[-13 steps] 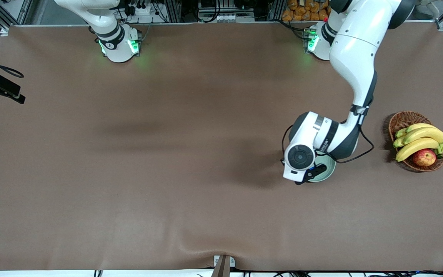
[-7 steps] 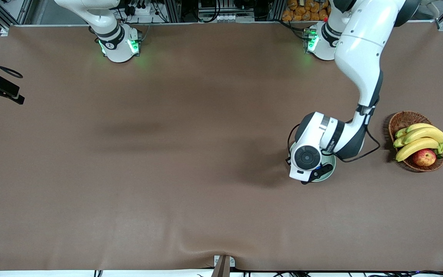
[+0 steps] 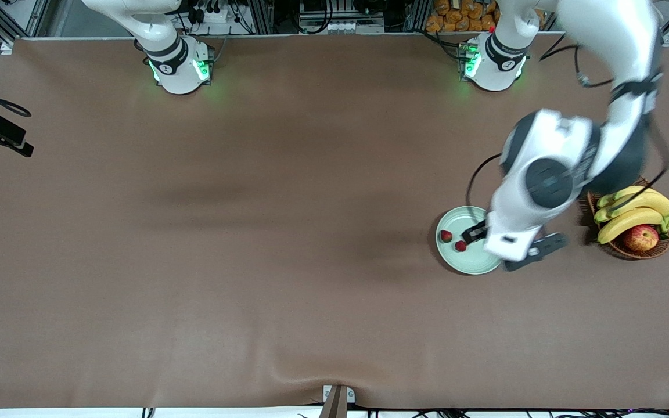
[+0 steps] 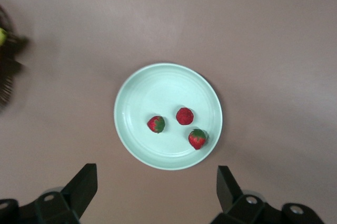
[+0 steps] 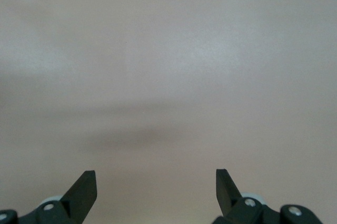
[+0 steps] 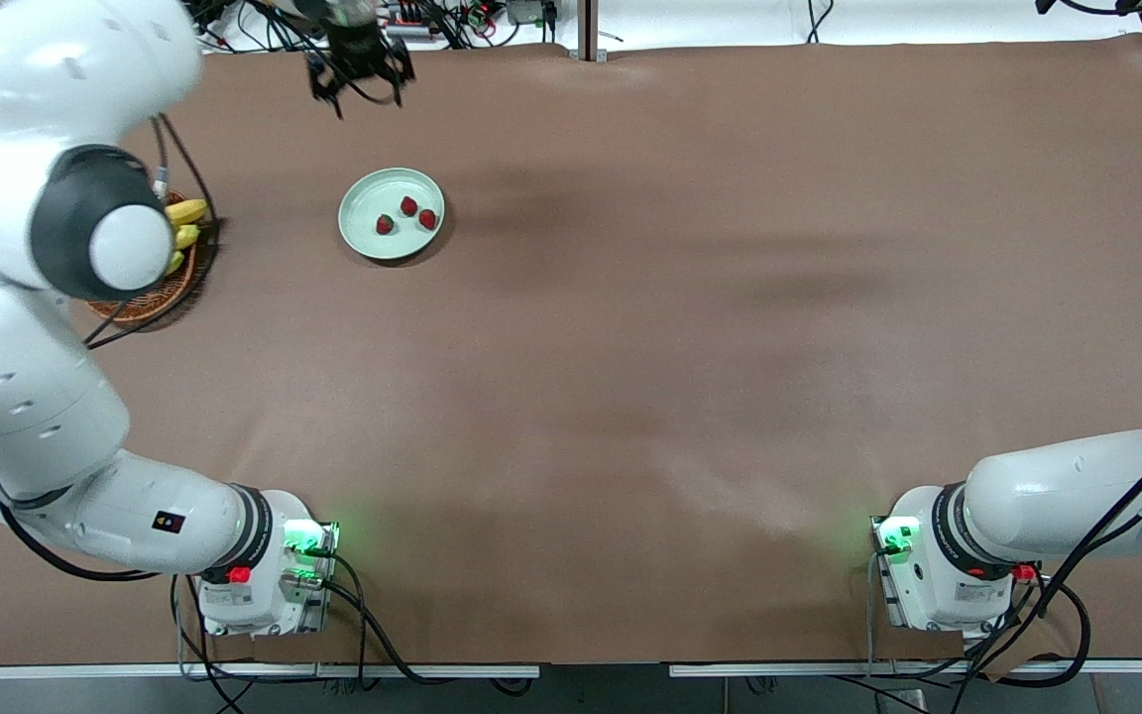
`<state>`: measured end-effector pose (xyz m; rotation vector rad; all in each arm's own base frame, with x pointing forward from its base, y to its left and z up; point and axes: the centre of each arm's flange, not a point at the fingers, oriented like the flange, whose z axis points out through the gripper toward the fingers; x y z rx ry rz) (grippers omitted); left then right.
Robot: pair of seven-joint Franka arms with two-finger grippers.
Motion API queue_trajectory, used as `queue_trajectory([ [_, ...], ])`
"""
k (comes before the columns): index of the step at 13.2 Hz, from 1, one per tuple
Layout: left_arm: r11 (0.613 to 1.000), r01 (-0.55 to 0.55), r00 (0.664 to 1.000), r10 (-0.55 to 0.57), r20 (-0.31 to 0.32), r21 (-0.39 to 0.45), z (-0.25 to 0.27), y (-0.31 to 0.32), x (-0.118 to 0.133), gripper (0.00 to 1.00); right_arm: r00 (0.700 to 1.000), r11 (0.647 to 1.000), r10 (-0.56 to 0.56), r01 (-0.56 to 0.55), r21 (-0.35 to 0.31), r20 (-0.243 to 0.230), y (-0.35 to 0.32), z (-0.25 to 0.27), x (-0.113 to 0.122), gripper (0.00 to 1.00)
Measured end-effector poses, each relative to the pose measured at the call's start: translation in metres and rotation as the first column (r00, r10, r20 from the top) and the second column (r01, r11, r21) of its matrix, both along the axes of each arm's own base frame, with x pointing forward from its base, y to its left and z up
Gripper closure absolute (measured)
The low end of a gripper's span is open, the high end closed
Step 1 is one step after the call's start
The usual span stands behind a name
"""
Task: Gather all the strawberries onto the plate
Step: 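Open the left gripper and lift it away from the plate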
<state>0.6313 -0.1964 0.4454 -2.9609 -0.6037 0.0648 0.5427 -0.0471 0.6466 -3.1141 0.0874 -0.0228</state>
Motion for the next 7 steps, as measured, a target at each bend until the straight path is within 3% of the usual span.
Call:
queue_trajectory([
  [4,0.992,0.116,0.992,-0.114,0.045,-0.040,0.087,0.061,-0.016,0.00,1.000,1.000,-0.002,0.002,0.000,0.003,0.000,0.002,0.000,0.00],
  [7,0.965,0.256,0.966,-0.253,0.062,-0.061,0.135,0.098,-0.036,0.00,1.000,1.000,-0.002,0.002,0.000,0.003,0.000,0.002,0.000,0.00],
])
